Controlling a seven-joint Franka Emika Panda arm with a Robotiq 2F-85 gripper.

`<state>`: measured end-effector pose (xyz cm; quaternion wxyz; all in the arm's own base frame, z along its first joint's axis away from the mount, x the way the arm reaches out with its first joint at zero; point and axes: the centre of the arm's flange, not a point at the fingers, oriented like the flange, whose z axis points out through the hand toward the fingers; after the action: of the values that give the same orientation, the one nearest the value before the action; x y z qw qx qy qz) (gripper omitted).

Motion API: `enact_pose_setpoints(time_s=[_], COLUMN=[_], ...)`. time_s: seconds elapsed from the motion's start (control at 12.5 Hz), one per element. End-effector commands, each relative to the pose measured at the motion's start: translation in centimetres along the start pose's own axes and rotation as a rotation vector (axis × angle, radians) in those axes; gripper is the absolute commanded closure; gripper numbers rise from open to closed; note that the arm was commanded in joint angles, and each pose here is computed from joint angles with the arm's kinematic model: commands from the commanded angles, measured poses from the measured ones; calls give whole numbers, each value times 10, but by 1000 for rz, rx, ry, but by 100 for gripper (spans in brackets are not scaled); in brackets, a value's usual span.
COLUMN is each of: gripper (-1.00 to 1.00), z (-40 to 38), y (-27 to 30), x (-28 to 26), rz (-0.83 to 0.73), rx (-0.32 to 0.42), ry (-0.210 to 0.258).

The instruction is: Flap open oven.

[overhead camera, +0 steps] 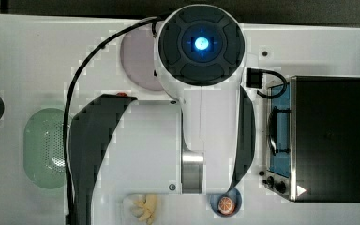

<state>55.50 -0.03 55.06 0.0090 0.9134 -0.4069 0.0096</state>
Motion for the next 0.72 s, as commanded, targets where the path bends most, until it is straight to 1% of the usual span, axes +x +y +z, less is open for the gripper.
enact_pose_setpoints(time_s=[0.08, 0.24, 0.4, 0.48, 0.72], gripper=[-60, -100, -100, -89, -14], z=[-51, -51, -51, -51, -50], y=[112, 112, 112, 112, 113], x=[-54, -54, -54, -54, -53], rz=[138, 138, 138, 138, 140], rx=[14, 14, 14, 14, 13], ry=[-56, -56, -56, -56, -57])
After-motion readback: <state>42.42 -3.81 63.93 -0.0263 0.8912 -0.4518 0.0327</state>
